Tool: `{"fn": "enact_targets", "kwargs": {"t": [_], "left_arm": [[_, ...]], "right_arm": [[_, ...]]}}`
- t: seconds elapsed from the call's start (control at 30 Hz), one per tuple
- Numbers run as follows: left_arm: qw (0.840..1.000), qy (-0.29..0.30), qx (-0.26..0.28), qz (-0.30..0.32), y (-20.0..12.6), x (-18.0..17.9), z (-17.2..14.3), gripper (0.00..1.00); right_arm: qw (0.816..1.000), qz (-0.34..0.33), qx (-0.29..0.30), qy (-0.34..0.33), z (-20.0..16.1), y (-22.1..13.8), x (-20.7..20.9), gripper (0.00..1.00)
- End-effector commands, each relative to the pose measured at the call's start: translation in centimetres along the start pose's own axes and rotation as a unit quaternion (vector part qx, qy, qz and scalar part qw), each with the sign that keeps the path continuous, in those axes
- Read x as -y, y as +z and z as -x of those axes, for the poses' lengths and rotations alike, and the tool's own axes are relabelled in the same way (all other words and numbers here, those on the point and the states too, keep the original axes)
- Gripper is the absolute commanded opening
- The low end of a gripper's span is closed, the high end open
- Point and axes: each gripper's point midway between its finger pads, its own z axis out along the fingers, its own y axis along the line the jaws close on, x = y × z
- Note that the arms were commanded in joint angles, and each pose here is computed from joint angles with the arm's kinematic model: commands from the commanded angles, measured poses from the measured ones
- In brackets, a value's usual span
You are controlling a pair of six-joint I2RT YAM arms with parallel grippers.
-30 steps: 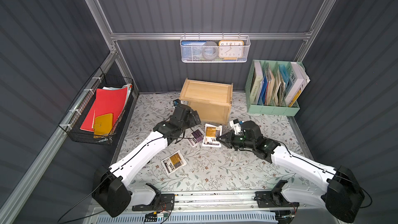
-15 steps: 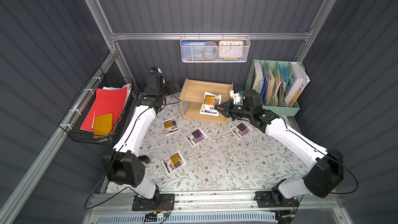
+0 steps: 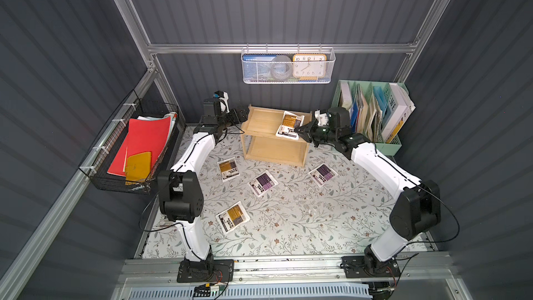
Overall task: Place the bagged coffee beans on the shelf by color
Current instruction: Adjust the shelf at the center of the board, then place the bagged coffee beans on the shelf.
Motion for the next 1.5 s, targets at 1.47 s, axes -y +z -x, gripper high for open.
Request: {"fn": "enact_targets", "kwargs": {"t": [1.47], "left_arm": [[0.991, -0.062, 0.060, 0.099, -8.4, 1.6, -0.5, 1.00]], "right_arm": [[0.995, 0.006, -0.096, -0.037, -1.5, 5.2, -2.4, 0.01]]}}
